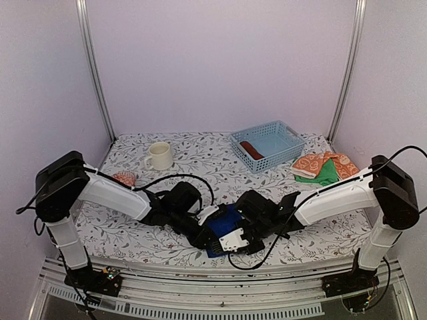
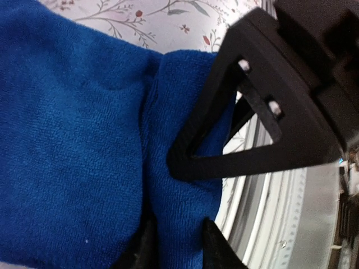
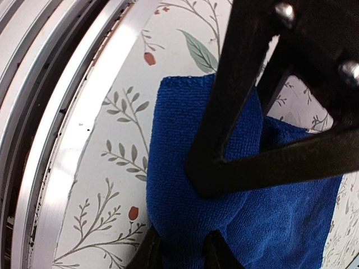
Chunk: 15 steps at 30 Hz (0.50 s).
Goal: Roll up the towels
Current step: Roll the towel at the center of the board.
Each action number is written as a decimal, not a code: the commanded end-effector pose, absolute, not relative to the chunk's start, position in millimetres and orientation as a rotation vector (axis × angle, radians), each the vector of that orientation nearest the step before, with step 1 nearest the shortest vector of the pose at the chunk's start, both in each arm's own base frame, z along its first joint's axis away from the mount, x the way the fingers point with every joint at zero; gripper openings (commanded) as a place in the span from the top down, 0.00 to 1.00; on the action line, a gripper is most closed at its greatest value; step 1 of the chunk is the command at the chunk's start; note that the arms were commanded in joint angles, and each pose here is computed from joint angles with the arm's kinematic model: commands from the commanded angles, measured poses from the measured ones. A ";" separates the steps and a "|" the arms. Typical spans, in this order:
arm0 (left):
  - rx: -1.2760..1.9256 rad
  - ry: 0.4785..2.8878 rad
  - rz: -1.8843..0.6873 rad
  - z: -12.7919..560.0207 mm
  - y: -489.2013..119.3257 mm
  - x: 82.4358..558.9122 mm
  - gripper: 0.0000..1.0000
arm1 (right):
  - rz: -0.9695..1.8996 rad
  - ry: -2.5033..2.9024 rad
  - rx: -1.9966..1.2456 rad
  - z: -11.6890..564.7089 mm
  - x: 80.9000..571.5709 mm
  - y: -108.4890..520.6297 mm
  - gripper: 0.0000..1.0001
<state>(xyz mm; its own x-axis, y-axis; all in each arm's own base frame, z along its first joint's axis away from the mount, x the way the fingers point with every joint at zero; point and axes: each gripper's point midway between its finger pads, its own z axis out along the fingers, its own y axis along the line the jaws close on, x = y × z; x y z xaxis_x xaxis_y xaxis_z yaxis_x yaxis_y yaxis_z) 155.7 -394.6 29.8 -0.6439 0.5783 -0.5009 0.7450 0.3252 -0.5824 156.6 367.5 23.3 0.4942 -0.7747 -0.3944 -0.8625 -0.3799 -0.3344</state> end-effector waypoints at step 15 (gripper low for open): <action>1.059 1.972 -0.589 102.9 -312.4 161.1 0.58 | 1.267 2.293 -2.150 11.9 123.6 347.7 0.87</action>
<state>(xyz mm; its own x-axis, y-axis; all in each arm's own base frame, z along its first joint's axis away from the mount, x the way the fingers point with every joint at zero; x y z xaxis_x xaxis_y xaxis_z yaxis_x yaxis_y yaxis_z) 166.5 -313.7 113.7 -0.4226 0.4176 -0.8044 0.8339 0.5267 -0.1647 151.6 377.9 31.8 0.0614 -0.8498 -0.5235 -0.9238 -0.2470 0.2927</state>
